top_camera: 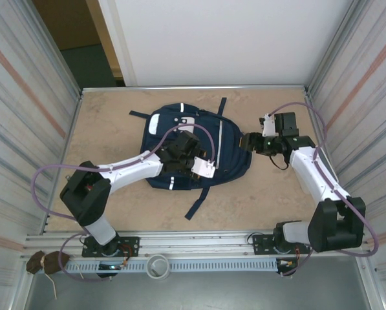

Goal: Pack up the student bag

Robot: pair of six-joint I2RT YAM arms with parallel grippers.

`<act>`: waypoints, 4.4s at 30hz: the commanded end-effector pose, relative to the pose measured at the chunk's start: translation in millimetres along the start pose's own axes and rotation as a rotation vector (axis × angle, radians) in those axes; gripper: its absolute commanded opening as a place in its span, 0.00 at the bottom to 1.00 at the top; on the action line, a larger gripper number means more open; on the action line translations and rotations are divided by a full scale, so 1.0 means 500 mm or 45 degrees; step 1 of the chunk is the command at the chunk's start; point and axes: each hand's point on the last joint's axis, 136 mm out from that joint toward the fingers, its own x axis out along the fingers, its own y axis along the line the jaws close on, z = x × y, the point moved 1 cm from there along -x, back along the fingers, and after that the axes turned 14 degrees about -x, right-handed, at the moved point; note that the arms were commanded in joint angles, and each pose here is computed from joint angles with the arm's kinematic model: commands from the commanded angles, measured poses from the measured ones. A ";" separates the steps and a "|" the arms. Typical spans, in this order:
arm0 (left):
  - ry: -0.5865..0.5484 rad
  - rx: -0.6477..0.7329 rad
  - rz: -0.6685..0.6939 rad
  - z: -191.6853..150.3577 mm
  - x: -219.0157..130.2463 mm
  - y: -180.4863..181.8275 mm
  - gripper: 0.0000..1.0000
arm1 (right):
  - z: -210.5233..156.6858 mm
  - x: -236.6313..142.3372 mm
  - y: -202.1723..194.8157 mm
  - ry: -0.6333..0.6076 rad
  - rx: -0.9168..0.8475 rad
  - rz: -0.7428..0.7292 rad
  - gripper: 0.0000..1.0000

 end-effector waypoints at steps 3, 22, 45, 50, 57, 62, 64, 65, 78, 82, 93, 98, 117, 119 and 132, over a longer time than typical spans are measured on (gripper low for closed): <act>-0.038 -0.017 -0.041 0.013 0.006 0.009 0.57 | 0.007 -0.012 0.000 -0.045 0.015 -0.008 0.60; -0.290 -0.540 -0.112 0.026 -0.011 0.028 0.03 | -0.037 0.003 0.087 -0.092 -0.269 0.041 0.57; -0.563 -0.907 -0.222 0.019 -0.070 0.076 0.00 | -0.138 0.089 0.240 -0.287 -0.663 0.151 0.46; -0.556 -0.907 -0.222 0.018 -0.069 0.076 0.00 | -0.139 0.105 0.247 -0.291 -0.660 0.149 0.43; -0.544 -0.912 -0.221 0.016 -0.070 0.076 0.00 | -0.141 0.133 0.253 -0.285 -0.656 0.119 0.38; -0.531 -0.928 -0.203 0.013 -0.068 0.082 0.00 | -0.149 0.149 0.259 -0.297 -0.646 0.099 0.28; -0.520 -0.930 -0.186 0.010 -0.068 0.084 0.00 | -0.151 0.149 0.260 -0.303 -0.650 0.085 0.20; -0.516 -0.927 -0.176 0.007 -0.068 0.084 0.00 | -0.152 0.147 0.256 -0.305 -0.650 0.072 0.16; -0.449 -0.834 -0.066 -0.059 -0.091 0.081 0.00 | -0.168 0.090 0.125 -0.208 -0.544 -0.151 0.00; -0.414 -0.821 -0.032 -0.082 -0.092 0.078 0.00 | -0.156 0.070 0.113 -0.215 -0.462 -0.073 0.00; -0.451 -0.662 0.007 0.007 -0.131 0.058 0.48 | -0.133 0.059 0.208 -0.221 -0.490 0.217 0.00; -0.384 -0.563 0.027 0.040 -0.101 0.053 0.56 | -0.131 0.061 0.210 -0.225 -0.485 0.224 0.00; -0.340 -0.535 -0.103 0.067 -0.025 0.042 0.00 | -0.134 0.109 0.186 -0.249 -0.484 0.237 0.06; -0.389 -0.546 -0.109 0.074 -0.036 0.043 0.00 | -0.137 0.113 0.186 -0.252 -0.494 0.248 0.08; -0.453 -0.555 -0.114 0.087 -0.058 0.046 0.00 | -0.137 0.122 0.192 -0.268 -0.513 0.281 0.15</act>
